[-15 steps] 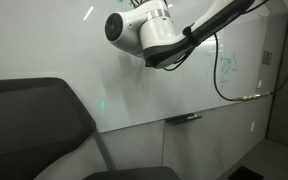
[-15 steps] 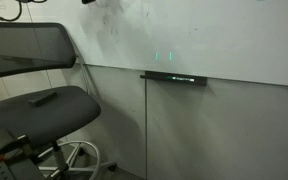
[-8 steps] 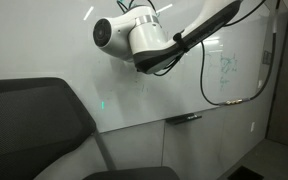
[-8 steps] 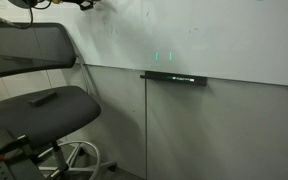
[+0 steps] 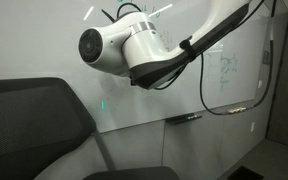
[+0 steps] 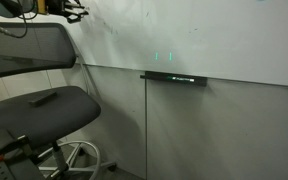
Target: Use the marker on the chair to write on the board
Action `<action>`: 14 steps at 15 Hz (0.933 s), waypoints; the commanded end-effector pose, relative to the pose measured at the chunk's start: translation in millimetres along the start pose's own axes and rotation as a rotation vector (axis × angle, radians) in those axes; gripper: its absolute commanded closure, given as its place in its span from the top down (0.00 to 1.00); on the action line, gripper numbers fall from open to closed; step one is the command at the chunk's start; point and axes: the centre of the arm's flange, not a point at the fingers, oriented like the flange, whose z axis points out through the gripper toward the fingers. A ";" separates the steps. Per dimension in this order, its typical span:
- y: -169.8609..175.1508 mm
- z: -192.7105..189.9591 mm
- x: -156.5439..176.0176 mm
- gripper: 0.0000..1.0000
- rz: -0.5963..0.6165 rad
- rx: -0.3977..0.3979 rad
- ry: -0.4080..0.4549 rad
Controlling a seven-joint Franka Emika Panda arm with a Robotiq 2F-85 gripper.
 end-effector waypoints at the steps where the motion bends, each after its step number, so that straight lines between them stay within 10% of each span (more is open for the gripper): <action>1: -23.5 -28.0 -44.1 0.06 -0.038 0.006 0.010; 14: -158.1 -7.0 -91.3 0.06 -0.230 0.296 0.103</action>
